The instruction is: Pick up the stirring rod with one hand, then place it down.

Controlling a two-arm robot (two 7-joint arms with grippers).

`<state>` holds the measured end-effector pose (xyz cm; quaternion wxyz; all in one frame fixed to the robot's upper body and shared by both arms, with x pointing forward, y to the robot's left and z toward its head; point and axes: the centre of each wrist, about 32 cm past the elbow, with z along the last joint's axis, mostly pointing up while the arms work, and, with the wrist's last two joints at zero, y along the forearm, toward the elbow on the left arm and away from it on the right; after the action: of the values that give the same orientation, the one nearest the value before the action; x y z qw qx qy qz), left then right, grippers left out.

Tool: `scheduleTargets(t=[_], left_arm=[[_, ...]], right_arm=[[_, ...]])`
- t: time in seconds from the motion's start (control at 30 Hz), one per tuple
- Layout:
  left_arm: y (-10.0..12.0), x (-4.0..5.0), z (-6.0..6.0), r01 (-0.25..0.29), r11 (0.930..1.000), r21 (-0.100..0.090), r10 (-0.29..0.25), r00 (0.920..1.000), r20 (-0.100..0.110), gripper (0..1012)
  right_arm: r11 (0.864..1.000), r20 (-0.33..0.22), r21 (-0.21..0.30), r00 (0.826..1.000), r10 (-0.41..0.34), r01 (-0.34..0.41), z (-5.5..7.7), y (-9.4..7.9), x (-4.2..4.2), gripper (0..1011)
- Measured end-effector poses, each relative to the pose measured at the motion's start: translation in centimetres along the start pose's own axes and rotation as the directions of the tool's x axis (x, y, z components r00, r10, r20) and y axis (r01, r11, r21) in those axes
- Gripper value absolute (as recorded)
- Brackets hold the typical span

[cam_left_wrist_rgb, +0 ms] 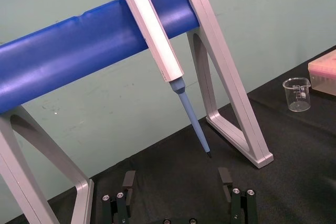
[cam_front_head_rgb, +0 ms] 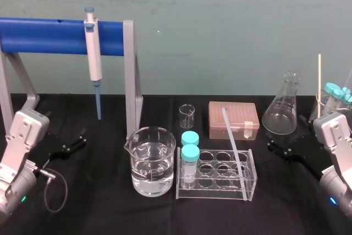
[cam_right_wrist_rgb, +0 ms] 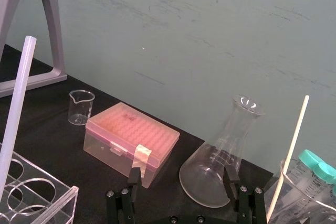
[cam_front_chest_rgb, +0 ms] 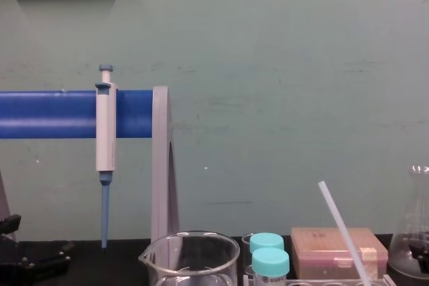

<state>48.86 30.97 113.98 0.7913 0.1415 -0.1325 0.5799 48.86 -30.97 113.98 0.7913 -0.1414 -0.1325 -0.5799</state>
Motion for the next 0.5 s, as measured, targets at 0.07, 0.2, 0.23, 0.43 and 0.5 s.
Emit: scheduleTargets(t=[0.07,0.2,0.23,0.43,0.5], left_arm=[[0.0,0.0,0.0,0.0,1.0,0.0,0.0,1.0,0.0,1000],[0.0,0.0,0.0,0.0,1.0,0.0,0.0,1.0,0.0,1000],[0.0,0.0,0.0,0.0,1.0,0.0,0.0,1.0,0.0,1000],[0.0,0.0,0.0,0.0,1.0,0.0,0.0,1.0,0.0,1000],[0.0,0.0,0.0,0.0,1.0,0.0,0.0,1.0,0.0,1000]], right_arm=[[1.0,0.0,0.0,1.0,0.0,0.0,0.0,0.0,0.0,1003],[1.0,0.0,0.0,1.0,0.0,0.0,0.0,0.0,0.0,1003],[1.0,0.0,0.0,1.0,0.0,0.0,0.0,0.0,0.0,1003],[1.0,0.0,0.0,1.0,0.0,0.0,0.0,0.0,0.0,1003],[1.0,0.0,0.0,1.0,0.0,0.0,0.0,0.0,0.0,1003]])
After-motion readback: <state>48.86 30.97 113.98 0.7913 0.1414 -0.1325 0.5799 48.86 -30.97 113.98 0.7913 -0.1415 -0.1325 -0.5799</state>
